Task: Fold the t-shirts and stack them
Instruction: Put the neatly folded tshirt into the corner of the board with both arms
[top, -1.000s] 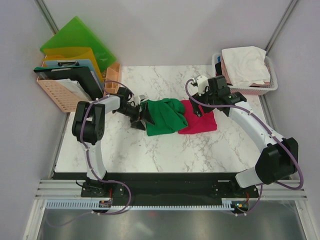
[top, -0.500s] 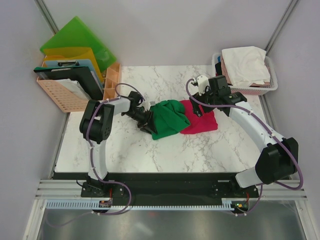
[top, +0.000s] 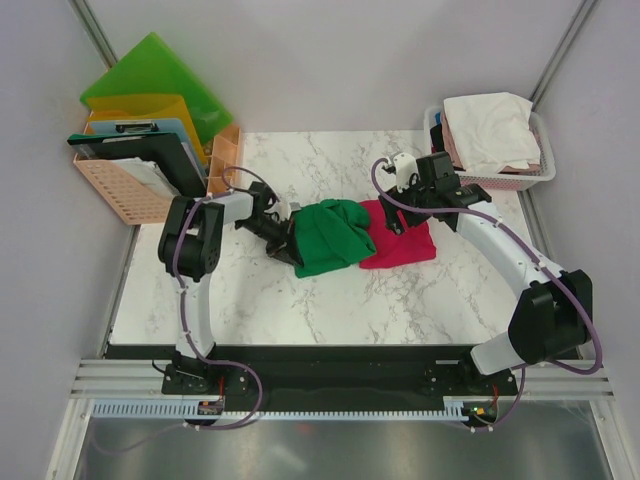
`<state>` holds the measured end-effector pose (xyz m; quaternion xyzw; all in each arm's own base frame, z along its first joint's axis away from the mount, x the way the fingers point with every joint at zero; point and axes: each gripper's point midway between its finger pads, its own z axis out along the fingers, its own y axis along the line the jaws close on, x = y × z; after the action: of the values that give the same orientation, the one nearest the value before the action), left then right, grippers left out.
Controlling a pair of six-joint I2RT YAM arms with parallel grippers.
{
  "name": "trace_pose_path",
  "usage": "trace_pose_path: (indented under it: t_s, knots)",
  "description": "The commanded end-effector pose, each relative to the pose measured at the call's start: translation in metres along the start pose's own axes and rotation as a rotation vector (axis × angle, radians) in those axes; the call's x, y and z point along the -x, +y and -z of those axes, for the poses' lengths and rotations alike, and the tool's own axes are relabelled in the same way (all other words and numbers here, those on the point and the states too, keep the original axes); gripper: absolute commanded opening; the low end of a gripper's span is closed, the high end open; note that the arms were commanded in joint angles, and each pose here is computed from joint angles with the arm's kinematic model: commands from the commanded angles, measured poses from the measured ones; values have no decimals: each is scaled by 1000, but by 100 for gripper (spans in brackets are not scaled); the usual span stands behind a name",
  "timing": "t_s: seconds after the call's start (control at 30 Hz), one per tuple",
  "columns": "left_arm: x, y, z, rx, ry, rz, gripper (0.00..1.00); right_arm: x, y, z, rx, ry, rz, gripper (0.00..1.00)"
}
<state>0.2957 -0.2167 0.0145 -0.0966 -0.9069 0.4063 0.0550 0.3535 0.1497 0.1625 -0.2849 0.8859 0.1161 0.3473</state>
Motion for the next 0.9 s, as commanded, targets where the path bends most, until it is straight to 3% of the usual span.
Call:
trace_pose_path:
  t_s: [0.0, 0.23, 0.6, 0.87]
  knots:
    - [10, 17, 20, -2, -41, 5, 2, 8, 0, 3, 2, -40, -1, 78]
    - [8, 28, 50, -27, -108, 20, 2, -1, 13, -7, 80, -23, -25, 76]
    - [-4, 33, 59, -52, -111, 48, 2, -9, 74, -49, 499, 36, -133, 71]
    - [-11, 38, 63, -56, -112, 65, 2, 30, 65, -58, 482, -38, -108, 68]
